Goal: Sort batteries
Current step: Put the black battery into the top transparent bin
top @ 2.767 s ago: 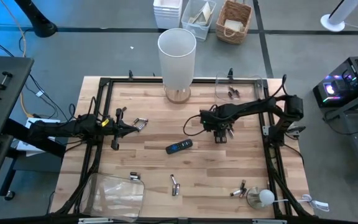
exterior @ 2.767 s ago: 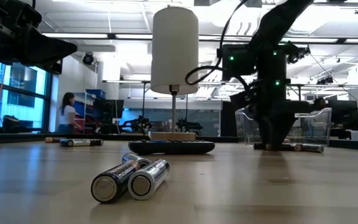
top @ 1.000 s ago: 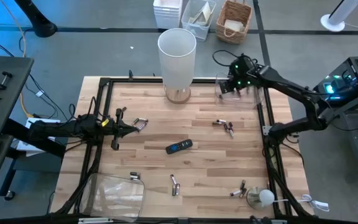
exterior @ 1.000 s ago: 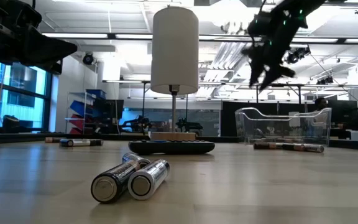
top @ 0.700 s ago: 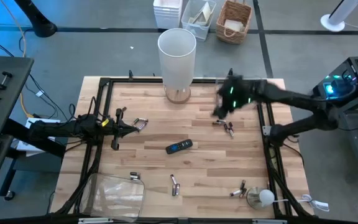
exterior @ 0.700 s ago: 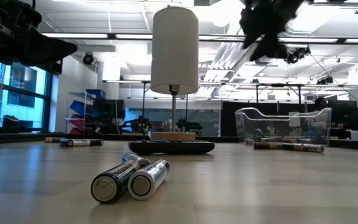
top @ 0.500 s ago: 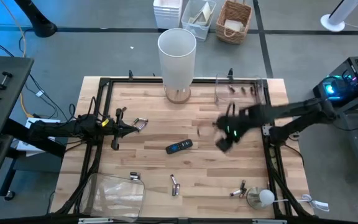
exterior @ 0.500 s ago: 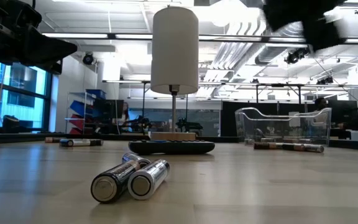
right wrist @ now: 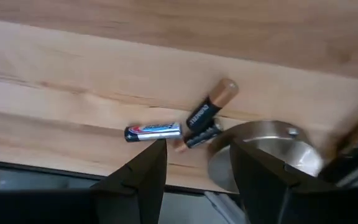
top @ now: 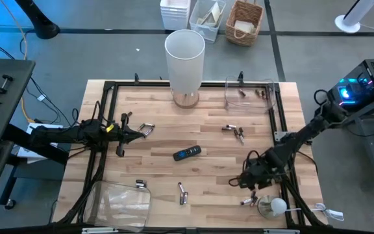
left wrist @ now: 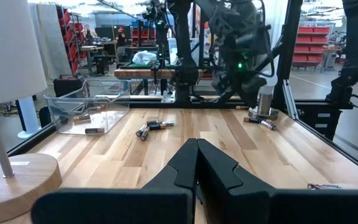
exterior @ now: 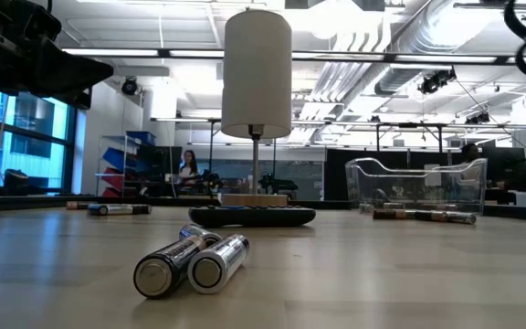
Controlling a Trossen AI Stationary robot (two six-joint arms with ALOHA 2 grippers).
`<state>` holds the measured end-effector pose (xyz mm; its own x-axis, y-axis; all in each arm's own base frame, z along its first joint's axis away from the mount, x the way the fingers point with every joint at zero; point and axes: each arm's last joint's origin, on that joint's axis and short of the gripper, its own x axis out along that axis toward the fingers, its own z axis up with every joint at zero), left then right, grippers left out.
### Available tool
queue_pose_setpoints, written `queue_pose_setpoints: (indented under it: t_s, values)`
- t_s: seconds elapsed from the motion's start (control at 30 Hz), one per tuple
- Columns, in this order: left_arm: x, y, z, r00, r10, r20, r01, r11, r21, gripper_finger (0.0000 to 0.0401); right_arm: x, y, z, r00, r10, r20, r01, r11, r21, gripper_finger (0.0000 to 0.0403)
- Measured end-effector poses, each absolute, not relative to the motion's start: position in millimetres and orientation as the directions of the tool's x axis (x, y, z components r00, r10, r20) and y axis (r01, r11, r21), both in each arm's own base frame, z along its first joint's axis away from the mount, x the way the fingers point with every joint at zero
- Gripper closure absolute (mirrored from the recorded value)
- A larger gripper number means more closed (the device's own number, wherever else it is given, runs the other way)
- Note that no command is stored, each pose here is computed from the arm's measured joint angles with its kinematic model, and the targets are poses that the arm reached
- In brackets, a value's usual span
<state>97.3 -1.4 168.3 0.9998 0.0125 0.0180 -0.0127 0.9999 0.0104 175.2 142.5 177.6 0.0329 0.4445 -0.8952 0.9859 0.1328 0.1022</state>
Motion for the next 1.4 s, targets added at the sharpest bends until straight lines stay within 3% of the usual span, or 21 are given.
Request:
queue_pose_setpoints:
  t_s: [0.2,0.53,1.1,1.27,1.4]
  values:
    - [97.3,-1.4,168.3,1.000,0.012,0.018,-0.012,1.000,0.011,0.0400,162.0,141.1,160.4,-0.012,0.421,-0.907,0.997,0.070,0.020,0.0232]
    - [97.3,-1.4,168.3,1.000,0.012,0.018,-0.012,1.000,0.011,0.0400,160.2,139.6,145.5,0.040,0.462,-0.886,0.998,0.016,0.053,0.0231]
    - [97.3,-1.4,168.3,1.000,0.012,0.018,-0.013,1.000,0.010,0.0400,156.8,137.0,123.4,0.032,0.473,-0.881,0.999,-0.005,0.033,0.0234]
    - [97.3,-1.4,168.3,1.000,0.012,0.018,-0.012,1.000,0.010,0.0400,161.0,141.1,116.9,0.022,0.489,-0.872,1.000,0.003,0.027,0.0257]
    - [97.3,-1.4,168.3,1.000,0.012,0.018,-0.013,1.000,0.011,0.0400,160.4,140.8,115.2,0.009,0.477,-0.879,0.999,0.026,0.025,0.0307]
